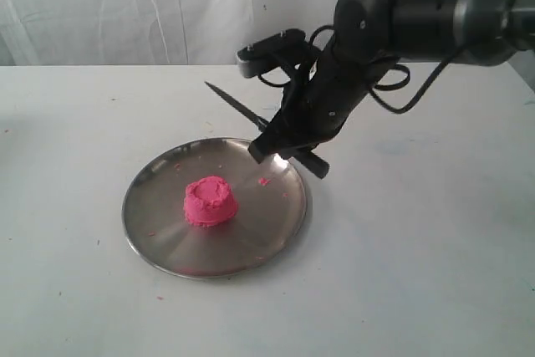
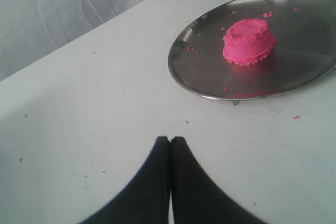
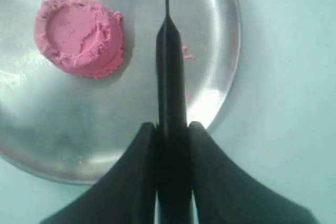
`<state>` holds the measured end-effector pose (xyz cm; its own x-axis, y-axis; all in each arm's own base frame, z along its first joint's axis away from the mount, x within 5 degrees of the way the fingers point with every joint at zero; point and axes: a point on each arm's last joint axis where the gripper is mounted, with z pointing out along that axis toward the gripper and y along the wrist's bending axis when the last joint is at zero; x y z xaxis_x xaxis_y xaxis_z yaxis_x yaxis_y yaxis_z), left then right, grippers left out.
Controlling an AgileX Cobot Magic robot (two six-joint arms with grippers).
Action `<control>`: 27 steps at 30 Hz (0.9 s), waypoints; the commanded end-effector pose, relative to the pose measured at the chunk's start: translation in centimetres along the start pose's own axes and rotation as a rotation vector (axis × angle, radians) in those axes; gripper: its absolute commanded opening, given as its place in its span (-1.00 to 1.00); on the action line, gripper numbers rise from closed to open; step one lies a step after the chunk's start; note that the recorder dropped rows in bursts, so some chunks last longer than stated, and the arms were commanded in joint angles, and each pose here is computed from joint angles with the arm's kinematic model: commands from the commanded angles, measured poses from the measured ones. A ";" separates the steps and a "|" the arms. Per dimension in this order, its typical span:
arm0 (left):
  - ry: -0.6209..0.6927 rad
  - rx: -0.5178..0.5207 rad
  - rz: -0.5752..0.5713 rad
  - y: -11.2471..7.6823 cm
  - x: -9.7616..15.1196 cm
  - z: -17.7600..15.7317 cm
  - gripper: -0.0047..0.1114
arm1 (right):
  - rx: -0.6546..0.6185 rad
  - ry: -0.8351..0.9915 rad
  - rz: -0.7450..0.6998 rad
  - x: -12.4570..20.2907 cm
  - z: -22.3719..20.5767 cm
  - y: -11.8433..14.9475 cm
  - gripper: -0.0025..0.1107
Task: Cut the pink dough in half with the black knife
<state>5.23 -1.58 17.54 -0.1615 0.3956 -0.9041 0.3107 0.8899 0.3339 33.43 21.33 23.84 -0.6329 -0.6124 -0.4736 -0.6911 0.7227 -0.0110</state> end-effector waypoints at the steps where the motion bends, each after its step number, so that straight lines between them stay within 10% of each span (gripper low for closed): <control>1: -0.003 0.004 -0.010 -0.1 0.1 0.0 -0.92 | 0.028 0.072 -0.092 0.5 -3.3 1.4 -0.89; 10: -0.003 0.004 -0.010 -0.1 0.1 0.0 -0.92 | 0.038 0.076 -0.268 0.3 -5.0 8.1 -0.89; 27: -0.003 0.004 -0.010 -0.1 0.1 0.0 -0.92 | 0.085 0.221 -0.164 1.2 0.7 8.0 -0.89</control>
<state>5.23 -1.58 17.54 -0.1615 0.3956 -0.9041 0.3107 0.8899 0.3339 27.35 26.58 22.47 -0.5824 -0.7752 -0.2446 -0.7701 0.6225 -0.1392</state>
